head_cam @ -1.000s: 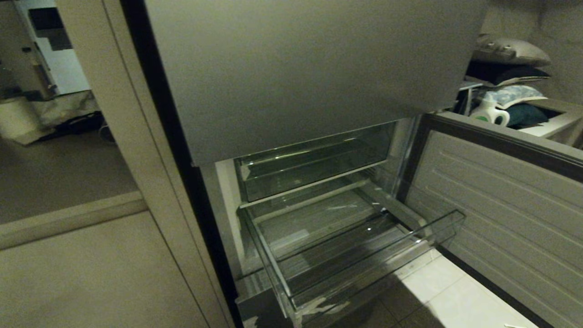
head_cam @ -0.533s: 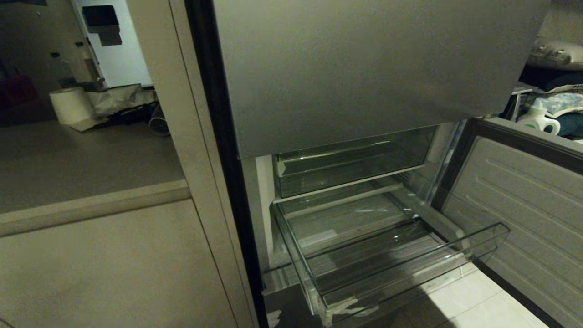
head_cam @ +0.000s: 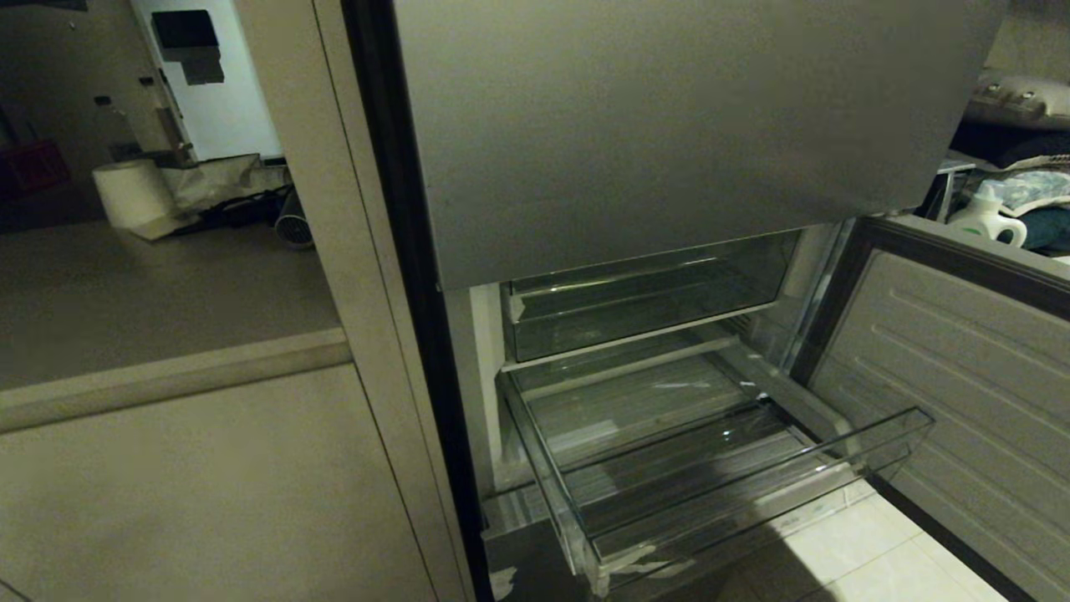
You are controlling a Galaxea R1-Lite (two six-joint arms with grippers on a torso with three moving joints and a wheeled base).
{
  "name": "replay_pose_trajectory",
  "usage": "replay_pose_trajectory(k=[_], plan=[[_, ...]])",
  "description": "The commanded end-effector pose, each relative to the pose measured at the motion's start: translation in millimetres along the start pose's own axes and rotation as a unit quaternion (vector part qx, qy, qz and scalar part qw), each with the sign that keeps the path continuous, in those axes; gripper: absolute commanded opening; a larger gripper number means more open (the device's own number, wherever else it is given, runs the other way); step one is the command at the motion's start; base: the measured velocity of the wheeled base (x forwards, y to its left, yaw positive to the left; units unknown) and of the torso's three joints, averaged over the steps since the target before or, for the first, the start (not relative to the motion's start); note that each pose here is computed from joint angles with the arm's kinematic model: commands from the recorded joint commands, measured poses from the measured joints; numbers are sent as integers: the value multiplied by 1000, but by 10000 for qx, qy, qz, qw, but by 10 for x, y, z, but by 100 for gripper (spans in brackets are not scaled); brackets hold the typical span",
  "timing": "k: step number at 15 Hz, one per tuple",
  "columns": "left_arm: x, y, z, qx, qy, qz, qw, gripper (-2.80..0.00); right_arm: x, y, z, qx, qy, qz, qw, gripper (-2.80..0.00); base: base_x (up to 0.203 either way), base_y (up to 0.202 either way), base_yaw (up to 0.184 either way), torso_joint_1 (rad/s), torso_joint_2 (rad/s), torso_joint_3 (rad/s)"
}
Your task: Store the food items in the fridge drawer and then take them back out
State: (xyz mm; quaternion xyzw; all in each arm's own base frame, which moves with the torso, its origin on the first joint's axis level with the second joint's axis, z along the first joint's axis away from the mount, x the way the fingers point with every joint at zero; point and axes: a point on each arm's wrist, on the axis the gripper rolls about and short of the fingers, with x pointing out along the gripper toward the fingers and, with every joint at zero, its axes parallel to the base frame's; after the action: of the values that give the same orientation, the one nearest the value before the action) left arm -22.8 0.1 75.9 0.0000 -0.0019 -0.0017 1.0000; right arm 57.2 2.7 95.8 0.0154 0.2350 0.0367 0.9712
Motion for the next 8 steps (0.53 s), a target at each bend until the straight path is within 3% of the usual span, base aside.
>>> replay_pose_trajectory(k=[1,4,8], plan=[[1,0,1,0,4,2,10000,-280,390,-2,108,172,951,252,9950,-280,0,0,0,0,0,0],[1,0,1,0,4,2,10000,-280,581,37,335,291,871,1116,9895,-280,0,0,0,0,0,0],[1,0,1,0,4,2,10000,-280,748,50,460,323,985,1499,9832,-280,0,0,0,0,0,0]])
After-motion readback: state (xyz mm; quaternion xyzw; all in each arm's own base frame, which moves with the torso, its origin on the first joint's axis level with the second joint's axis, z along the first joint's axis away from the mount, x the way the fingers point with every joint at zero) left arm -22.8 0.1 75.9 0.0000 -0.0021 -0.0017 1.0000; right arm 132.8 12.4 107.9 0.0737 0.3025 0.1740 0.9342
